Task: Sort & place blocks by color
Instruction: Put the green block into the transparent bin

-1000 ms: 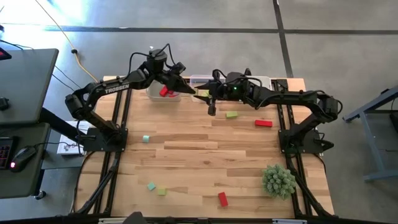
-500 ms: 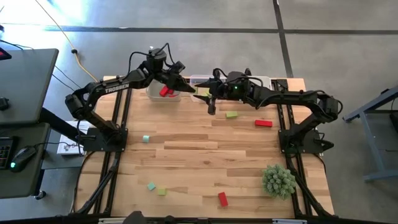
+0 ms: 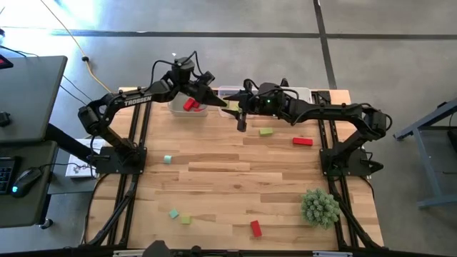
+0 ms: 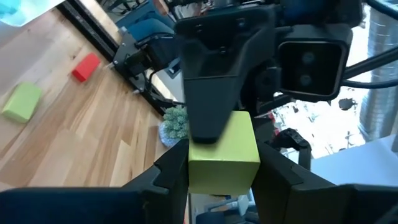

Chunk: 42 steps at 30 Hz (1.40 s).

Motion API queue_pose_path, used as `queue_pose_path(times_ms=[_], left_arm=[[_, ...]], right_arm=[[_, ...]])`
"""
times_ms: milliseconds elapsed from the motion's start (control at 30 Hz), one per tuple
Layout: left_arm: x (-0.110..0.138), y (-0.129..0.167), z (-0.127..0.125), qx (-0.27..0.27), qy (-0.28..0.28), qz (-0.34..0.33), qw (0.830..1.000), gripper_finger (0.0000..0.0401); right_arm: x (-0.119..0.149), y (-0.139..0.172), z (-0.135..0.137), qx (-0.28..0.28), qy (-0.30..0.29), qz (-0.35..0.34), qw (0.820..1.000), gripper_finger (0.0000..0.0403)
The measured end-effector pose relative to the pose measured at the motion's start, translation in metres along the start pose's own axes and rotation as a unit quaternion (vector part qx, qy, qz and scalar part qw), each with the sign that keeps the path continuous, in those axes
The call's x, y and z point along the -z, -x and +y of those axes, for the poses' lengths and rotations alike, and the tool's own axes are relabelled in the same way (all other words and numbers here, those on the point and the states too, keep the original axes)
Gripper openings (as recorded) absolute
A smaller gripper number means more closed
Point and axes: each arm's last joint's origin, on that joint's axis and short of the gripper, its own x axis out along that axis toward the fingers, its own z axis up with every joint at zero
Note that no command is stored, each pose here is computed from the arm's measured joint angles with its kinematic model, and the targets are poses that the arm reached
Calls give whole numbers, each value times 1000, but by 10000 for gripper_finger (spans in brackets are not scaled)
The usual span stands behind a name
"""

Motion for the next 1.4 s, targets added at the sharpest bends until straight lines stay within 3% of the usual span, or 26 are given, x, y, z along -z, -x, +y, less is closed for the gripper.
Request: queue_pose_path(times_ms=[200, 367, 1067, 1400], left_arm=[[-1, 1, -1, 3, -2, -3, 1000, 115], [-1, 1, -1, 1, 6, -3, 1000, 117], [-3, 3, 1, -15, -40, -25, 999, 202], [-16, 26, 12, -81, -38, -101, 991, 214]], right_arm=[[0, 0, -2, 10, 11, -1, 1000, 173], [1, 0, -2, 7, 11, 2, 1000, 113], [9, 2, -18, 19, -9, 21, 1000, 112], [24, 8, -49, 62, -21, 54, 996, 112]])
